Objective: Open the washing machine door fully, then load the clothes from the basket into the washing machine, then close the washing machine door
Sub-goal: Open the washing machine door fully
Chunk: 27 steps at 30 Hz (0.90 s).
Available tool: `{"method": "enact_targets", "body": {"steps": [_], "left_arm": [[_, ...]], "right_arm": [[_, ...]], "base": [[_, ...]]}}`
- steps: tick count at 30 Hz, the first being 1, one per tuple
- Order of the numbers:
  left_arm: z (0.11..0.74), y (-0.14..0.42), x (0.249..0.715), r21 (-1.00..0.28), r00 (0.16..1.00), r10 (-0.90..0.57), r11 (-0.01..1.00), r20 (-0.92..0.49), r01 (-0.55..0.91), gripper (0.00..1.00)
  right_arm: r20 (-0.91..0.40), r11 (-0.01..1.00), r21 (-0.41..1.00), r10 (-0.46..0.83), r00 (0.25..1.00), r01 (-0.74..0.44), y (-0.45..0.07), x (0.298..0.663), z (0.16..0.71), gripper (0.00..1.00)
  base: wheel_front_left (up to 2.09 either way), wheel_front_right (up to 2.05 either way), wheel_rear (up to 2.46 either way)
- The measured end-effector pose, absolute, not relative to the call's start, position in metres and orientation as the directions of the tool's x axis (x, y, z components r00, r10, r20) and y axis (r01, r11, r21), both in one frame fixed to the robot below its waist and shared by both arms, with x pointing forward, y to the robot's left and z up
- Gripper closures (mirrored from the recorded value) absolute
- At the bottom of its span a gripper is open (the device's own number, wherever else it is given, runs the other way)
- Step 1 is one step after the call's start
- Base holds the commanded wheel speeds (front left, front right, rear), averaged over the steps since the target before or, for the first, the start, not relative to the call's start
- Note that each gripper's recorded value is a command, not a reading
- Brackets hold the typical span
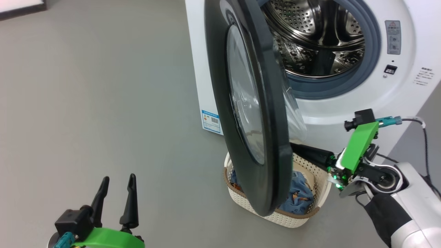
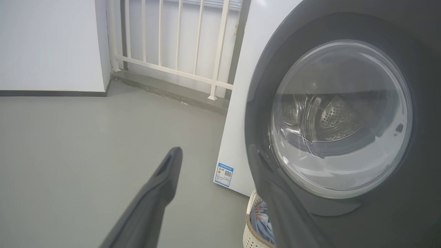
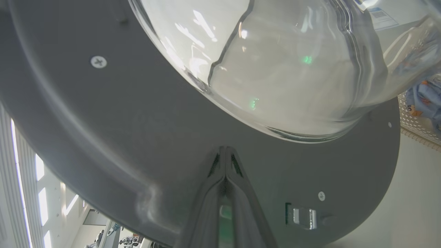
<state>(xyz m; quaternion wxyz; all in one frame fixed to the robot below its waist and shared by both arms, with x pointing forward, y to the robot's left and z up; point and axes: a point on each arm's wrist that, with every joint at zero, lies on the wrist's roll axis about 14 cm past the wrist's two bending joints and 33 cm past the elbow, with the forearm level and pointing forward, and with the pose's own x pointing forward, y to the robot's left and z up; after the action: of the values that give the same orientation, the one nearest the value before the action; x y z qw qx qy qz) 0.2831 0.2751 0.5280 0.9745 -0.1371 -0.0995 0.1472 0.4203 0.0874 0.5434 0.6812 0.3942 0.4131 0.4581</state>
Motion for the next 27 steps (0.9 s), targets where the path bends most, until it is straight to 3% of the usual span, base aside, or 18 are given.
{"method": "enact_targets", "body": {"steps": [6,15,27], "left_arm": [[0.527,0.281,0.275,-0.295,0.93,0.335,0.913,0.153,-0.281,0.0],[0.526,0.283,0.272,-0.292,0.927,0.345,0.911,0.15,-0.292,0.0],[0.527,0.274,0.283,-0.292,0.939,0.308,0.922,0.152,-0.255,0.0]], "right_arm": [[-0.184,0.228,0.927,0.968,0.17,-0.296,0.112,0.403,0.544,1.0],[-0.18,0.211,0.934,0.975,0.131,-0.287,0.122,0.393,0.541,1.0],[-0.148,0.194,0.941,0.973,0.18,-0.278,0.111,0.397,0.548,0.98]], "base": [[0.0,0.0,0.0],[0.0,0.0,0.0],[0.0,0.0,0.0]]}}
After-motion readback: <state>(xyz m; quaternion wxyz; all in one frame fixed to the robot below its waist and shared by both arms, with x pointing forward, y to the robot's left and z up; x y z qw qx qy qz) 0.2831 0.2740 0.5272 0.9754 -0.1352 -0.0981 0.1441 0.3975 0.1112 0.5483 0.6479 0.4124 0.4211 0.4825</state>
